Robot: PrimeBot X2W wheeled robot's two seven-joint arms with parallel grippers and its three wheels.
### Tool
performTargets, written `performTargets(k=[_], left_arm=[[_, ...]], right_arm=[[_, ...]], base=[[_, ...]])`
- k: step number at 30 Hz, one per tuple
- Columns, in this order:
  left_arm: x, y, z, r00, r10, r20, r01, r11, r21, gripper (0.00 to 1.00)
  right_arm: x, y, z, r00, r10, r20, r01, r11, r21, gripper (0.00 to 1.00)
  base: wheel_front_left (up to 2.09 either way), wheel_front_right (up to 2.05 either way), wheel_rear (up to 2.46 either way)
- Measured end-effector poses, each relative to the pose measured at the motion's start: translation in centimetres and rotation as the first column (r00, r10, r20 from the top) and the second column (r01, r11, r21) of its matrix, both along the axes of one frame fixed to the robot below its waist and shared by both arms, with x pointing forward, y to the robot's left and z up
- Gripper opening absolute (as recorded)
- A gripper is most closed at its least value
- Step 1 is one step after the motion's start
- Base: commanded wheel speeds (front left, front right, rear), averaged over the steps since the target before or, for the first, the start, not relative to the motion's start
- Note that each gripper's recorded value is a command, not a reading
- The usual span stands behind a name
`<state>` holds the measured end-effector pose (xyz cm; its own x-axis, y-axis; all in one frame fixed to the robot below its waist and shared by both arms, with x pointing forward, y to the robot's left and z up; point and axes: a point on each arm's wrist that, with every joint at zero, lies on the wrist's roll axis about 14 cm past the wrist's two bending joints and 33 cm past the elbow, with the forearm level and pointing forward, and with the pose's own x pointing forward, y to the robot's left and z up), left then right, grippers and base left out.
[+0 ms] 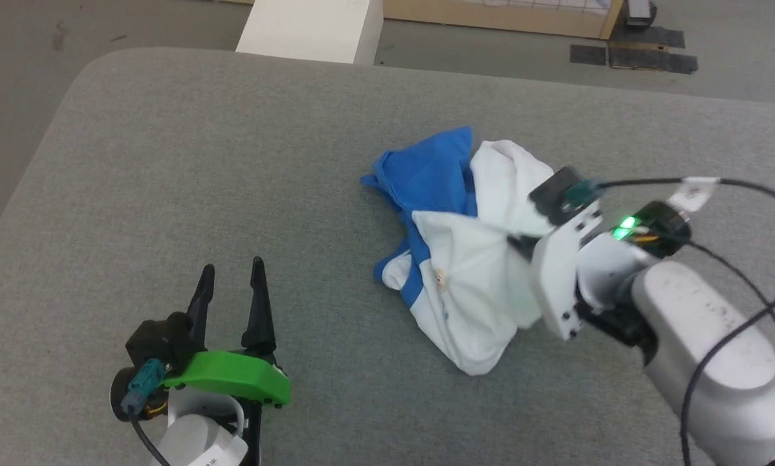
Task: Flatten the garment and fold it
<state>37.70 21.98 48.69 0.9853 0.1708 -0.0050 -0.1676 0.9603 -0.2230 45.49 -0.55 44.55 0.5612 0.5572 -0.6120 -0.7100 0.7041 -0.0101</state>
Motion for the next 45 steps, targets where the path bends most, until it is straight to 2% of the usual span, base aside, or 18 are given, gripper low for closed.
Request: performTargets(k=[3, 6, 9, 13, 16, 18, 20, 21, 22, 25, 28, 32, 36, 37, 38, 40, 43, 45], left_arm=[[0.2, -0.3, 0.4, 1.000, -0.012, 0.014, 0.012, 1.000, -0.004, 1.00], [0.5, -1.1, 1.2, 0.998, -0.038, 0.042, 0.038, 0.999, -0.009, 1.00], [0.7, -2.0, 1.8, 0.996, -0.065, 0.063, 0.066, 0.998, -0.014, 1.00], [0.7, -3.1, 2.3, 0.992, -0.098, 0.078, 0.100, 0.995, -0.021, 1.00], [0.6, -3.6, 2.3, 0.990, -0.116, 0.081, 0.118, 0.993, -0.024, 1.00], [0.5, -3.8, 2.3, 0.989, -0.121, 0.079, 0.124, 0.992, -0.026, 1.00], [0.4, -4.0, 2.0, 0.989, -0.126, 0.073, 0.128, 0.991, -0.028, 1.00], [0.3, -4.0, 1.9, 0.989, -0.127, 0.070, 0.129, 0.991, -0.029, 1.00], [0.3, -4.0, 1.8, 0.990, -0.128, 0.066, 0.130, 0.991, -0.031, 1.00], [0.3, -4.4, 1.6, 0.989, -0.136, 0.060, 0.139, 0.990, -0.040, 1.00], [0.5, -5.1, 1.6, 0.985, -0.162, 0.058, 0.165, 0.985, -0.053, 1.00], [0.8, -7.1, 1.5, 0.973, -0.228, 0.046, 0.231, 0.970, -0.079, 1.00], [1.8, -11.1, 1.0, 0.925, -0.379, -0.034, 0.375, 0.922, -0.101, 1.00], [2.1, -12.4, 0.7, 0.903, -0.423, -0.075, 0.414, 0.904, -0.111, 1.00], [2.8, -15.7, -1.4, 0.807, -0.537, -0.248, 0.519, 0.844, -0.138, 1.00], [3.0, -17.4, -3.1, 0.720, -0.581, -0.380, 0.578, 0.805, -0.137, 1.00], [3.6, -18.5, -4.7, 0.632, -0.589, -0.503, 0.629, 0.769, -0.112, 1.00], [4.3, -19.0, -5.3, 0.600, -0.587, -0.544, 0.652, 0.753, -0.093, 1.00]], right_arm=[[2.2, -2.3, 3.1, 0.989, -0.117, 0.086, 0.108, 0.989, 0.105, 0.00], [3.8, -7.5, 6.0, 0.940, -0.304, 0.158, 0.270, 0.941, 0.204, 0.00], [3.1, -14.6, 6.4, 0.854, -0.489, 0.176, 0.449, 0.865, 0.226, 0.00], [-1.6, -22.6, 3.1, 0.724, -0.683, 0.098, 0.666, 0.729, 0.160, 0.00], [-7.1, -25.8, -1.5, 0.628, -0.778, -0.018, 0.777, 0.627, 0.058, 0.00], [-11.1, -25.6, -4.7, 0.577, -0.807, -0.124, 0.812, 0.583, -0.016, 0.00], [-13.2, -24.7, -6.2, 0.554, -0.812, -0.181, 0.822, 0.568, -0.031, 0.00], [-13.4, -24.4, -6.2, 0.551, -0.815, -0.179, 0.827, 0.562, -0.010, 0.34], [-13.1, -24.3, -5.7, 0.555, -0.816, -0.163, 0.828, 0.560, 0.015, 1.00], [-11.6, -24.7, -3.0, 0.546, -0.834, -0.078, 0.833, 0.530, 0.156, 1.00], [-10.4, -25.8, 0.0, 0.513, -0.858, 0.016, 0.823, 0.497, 0.274, 1.00], [-9.9, -27.1, 2.3, 0.474, -0.876, 0.093, 0.813, 0.475, 0.337, 1.00], [-9.9, -27.3, 2.8, 0.469, -0.876, 0.111, 0.812, 0.477, 0.338, 1.00], [-9.8, -27.3, 2.7, 0.471, -0.876, 0.109, 0.812, 0.478, 0.334, 1.00], [-9.7, -27.0, 2.1, 0.481, -0.872, 0.093, 0.816, 0.484, 0.315, 1.00], [-9.5, -26.7, 1.7, 0.490, -0.868, 0.084, 0.817, 0.490, 0.305, 1.00], [-9.1, -26.3, 1.1, 0.500, -0.863, 0.067, 0.816, 0.496, 0.297, 1.00], [-9.1, -26.4, 0.6, 0.497, -0.866, 0.053, 0.822, 0.490, 0.290, 1.00]], base=[[0.00, 0.00, 0.00], [0.00, 0.00, 0.00], [0.00, 0.00, 0.00], [0.00, 0.00, 0.00], [0.00, 0.00, 0.00], [0.00, 0.00, 0.00], [0.00, 0.00, 0.00], [0.00, 0.00, 0.00], [0.00, 0.00, 0.00], [0.00, 0.00, 0.00], [0.00, 0.00, 0.00], [0.00, 0.00, 0.00], [0.00, 0.00, 0.00], [0.00, 0.00, 0.00], [0.00, 0.00, 0.00], [0.00, 0.00, 0.00], [0.00, 0.00, 0.00], [0.00, 0.00, 0.00]])
